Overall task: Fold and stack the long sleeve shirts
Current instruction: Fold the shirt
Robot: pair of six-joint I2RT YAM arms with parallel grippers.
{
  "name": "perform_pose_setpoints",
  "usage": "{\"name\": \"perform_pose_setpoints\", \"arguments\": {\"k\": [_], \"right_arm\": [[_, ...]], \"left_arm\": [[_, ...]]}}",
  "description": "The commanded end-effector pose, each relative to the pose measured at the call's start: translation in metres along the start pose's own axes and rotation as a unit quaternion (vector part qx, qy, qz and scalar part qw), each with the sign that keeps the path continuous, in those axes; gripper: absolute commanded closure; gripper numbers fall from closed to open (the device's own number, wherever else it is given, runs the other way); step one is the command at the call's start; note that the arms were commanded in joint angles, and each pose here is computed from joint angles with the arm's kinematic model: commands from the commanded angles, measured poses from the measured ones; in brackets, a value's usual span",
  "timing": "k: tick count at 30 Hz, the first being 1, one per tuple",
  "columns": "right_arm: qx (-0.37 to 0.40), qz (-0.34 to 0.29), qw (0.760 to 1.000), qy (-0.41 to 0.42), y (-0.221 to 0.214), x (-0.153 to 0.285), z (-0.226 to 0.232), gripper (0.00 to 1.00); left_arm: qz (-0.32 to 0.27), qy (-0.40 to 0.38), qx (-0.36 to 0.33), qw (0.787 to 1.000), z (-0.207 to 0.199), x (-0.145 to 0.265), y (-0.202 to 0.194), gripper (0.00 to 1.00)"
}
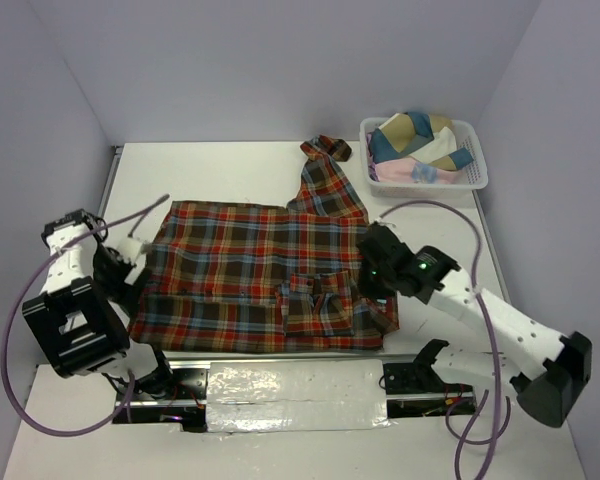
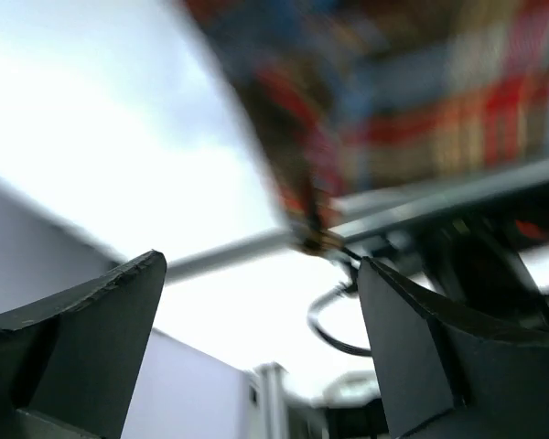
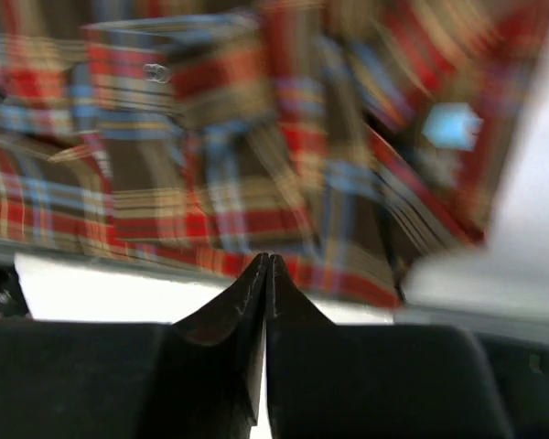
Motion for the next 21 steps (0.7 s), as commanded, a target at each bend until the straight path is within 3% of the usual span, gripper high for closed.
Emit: {"name": "perform_pose_setpoints", "arguments": {"k": [1,4,12,21], "right_arm": [[0.063,-0.013,0.995,0.081,0.013,-0.021,0.050,1.00],[0.066,0.019,0.994,0.085,0.006,-0.049,0.066,1.00],[0.083,0.060,0.991,0.085,0.001,-0.111,0.098,1.00],[0.120,0.117,0.985,0.031,-0.015,-0.158,0.084,1.00]], "left_arm": [[-0.050,0.038,0.020,0.998,0.024,0.028,0.024,0.01],[-0.090,0.041,0.042,0.994,0.032,0.034,0.041,0.01],[-0.127,0.048,0.095,0.986,0.051,0.021,0.066,0.02],[-0.194,0.084,0.109,0.971,0.098,0.038,0.127,0.03]]}}
Point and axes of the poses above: each gripper's point midway between its finger pads, its own x axis back along the fingers, its own z axis along the line the jaws close on, y = z × x, the point moved 3 cm from there along x, back along the fingers, and after that the axes turned 13 degrees about -x, right-handed, at the moved point
